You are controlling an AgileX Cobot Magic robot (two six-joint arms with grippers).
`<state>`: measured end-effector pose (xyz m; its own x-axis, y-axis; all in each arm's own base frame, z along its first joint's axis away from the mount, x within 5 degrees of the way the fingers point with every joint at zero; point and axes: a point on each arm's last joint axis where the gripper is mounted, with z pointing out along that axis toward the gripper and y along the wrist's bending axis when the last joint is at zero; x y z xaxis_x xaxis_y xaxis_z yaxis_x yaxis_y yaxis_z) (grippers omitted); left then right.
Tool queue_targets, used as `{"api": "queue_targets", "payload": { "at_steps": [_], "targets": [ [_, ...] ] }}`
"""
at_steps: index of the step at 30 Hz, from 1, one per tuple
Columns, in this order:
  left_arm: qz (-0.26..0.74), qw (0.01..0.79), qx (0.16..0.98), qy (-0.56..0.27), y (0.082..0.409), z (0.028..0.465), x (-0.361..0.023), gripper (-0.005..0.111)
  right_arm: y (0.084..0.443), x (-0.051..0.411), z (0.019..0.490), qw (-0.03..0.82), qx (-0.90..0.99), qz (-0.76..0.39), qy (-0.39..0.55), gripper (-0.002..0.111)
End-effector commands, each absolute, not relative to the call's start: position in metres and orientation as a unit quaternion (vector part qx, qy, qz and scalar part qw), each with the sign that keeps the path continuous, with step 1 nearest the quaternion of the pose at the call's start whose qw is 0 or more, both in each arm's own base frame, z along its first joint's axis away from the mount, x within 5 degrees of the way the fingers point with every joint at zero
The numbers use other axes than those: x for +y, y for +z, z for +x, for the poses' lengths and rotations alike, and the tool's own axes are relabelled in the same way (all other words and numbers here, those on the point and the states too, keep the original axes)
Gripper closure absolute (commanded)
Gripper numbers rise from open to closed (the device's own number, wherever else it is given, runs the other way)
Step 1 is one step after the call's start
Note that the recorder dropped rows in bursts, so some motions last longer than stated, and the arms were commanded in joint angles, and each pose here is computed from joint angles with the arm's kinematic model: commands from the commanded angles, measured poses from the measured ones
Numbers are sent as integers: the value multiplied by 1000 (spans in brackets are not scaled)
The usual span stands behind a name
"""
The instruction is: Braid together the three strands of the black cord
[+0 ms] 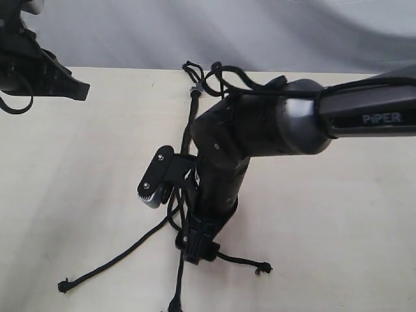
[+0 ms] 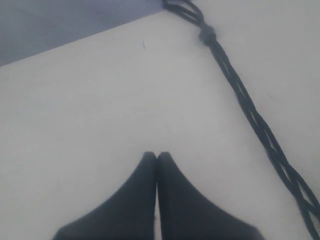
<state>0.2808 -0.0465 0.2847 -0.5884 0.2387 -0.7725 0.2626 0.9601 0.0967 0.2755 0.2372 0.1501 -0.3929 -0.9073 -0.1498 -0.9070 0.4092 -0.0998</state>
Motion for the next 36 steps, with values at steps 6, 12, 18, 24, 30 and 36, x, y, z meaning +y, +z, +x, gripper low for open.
{"api": "queue_targets", "payload": {
  "at_steps": [6, 12, 18, 24, 30, 36],
  "targets": [
    [106, 411, 904, -49, 282, 276, -48, 107, 256, 188, 287, 259, 852, -455, -3, 17],
    [98, 423, 899, -55, 286, 276, -48, 107, 316, 151, 281, 367, 852, -374, 7, 37],
    [96, 493, 863, -49, 306, 254, -43, 107, 364, 120, 262, 447, 842, -302, 17, 107],
    [72, 623, 778, -36, 319, 204, -31, 107, 397, 92, 241, 500, 832, -240, 22, 106],
    [61, 683, 727, -36, 316, 151, -22, 107, 400, 86, 228, 547, 805, -229, 31, 106],
    [57, 732, 678, -40, 329, 118, -17, 107, 398, 86, 228, 544, 807, -229, 30, 106]
  ]
}}
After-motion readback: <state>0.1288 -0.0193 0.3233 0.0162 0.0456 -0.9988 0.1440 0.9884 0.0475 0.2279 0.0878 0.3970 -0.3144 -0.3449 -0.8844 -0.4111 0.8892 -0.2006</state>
